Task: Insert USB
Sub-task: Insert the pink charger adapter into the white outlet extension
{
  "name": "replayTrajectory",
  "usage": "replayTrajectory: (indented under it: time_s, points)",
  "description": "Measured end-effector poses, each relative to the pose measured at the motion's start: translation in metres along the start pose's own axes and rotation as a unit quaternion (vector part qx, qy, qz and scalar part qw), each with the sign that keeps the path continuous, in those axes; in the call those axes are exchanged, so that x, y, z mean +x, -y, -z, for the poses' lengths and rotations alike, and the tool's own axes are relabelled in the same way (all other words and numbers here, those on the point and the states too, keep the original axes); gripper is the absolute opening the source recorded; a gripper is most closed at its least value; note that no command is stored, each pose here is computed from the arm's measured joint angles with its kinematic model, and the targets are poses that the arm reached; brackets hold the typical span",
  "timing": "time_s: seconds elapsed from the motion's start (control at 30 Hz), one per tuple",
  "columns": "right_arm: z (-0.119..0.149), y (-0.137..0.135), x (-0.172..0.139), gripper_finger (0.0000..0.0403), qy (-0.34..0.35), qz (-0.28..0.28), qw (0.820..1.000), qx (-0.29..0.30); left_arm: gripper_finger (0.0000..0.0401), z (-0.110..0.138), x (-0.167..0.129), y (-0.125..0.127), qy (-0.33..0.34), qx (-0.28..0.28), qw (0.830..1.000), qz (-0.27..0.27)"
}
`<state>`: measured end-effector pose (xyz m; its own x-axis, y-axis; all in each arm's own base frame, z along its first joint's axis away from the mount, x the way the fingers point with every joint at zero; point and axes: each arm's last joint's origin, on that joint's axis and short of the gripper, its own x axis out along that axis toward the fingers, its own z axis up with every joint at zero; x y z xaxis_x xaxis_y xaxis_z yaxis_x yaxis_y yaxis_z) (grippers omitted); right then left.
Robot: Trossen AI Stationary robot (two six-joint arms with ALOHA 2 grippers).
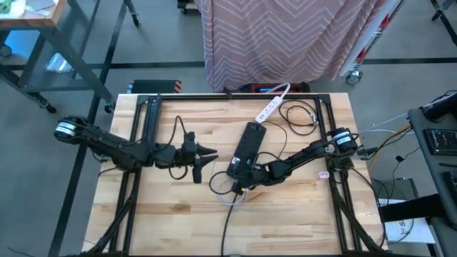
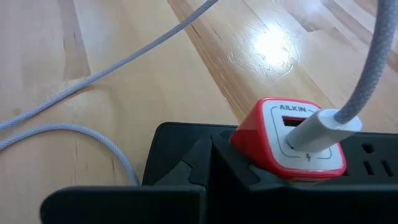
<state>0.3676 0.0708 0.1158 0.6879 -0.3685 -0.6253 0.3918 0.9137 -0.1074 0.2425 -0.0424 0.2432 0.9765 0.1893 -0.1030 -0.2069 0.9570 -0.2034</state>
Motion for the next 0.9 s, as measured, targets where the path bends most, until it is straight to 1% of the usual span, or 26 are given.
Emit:
replayTrajectory:
  time_s: [0.27,0.47,0.6,0.77,0.9]
  points:
    - [-0.0004,-0.0002,0.0002,0.0,0.003,-0.001,1.0,-0.002,0.0085,0.0008,0.0005,-0.0011,-0.004,-0.011,1.0,-0.003]
    - [-0.0004,-0.0003,0.0002,0.0,0.003,-0.001,1.0,0.001,0.0078,0.0006,0.0005,-0.0011,-0.004,-0.013,1.0,-0.003]
    - [-0.001,-0.0004,0.0002,0.0,0.005,-0.001,1.0,-0.003,0.008,0.0006,0.0005,-0.0011,-0.004,-0.013,1.0,-0.003]
    - [-0.0031,0.0005,-0.0004,0.0,0.007,-0.002,1.0,-0.003,0.0085,0.0006,0.0005,-0.0011,-0.004,-0.017,1.0,-0.003]
    - [-0.0082,-0.0016,-0.0011,0.0,0.009,-0.005,1.0,-0.013,0.0079,0.0007,0.0005,-0.0011,-0.004,-0.018,1.0,-0.003]
